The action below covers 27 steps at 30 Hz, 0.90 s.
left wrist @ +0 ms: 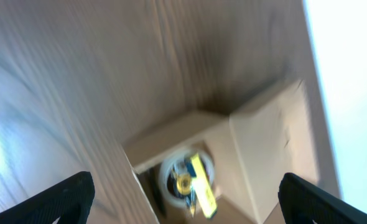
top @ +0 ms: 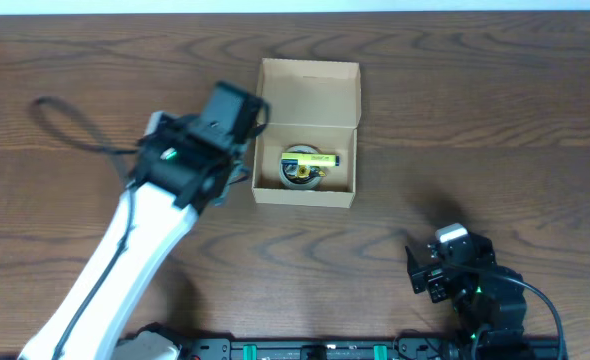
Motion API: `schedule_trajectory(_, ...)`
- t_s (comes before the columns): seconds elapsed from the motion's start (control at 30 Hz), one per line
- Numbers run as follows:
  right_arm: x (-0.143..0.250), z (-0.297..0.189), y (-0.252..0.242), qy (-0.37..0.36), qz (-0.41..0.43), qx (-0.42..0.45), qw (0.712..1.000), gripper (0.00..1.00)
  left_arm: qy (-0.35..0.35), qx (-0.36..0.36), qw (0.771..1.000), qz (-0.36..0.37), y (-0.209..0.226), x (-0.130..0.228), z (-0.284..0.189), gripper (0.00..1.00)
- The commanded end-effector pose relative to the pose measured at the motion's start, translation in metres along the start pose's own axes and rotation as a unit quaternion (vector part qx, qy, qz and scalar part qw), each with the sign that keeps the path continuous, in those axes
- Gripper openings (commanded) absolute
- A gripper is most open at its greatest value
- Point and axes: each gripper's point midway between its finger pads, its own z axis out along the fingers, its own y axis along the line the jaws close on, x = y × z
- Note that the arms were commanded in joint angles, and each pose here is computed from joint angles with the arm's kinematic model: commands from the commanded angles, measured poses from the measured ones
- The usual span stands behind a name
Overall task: Pack container
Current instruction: 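Retract the left arm and raise both arms beside the box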
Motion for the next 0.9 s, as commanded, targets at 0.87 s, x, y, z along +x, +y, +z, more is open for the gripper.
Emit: schedule_trajectory(0.87, 0.001, 0.0, -0.001, 0.0, 0.007, 0.003, 1.0, 0.99, -0.127, -0.019, 0.992, 0.011, 0.093, -0.122, -0.085, 0.95)
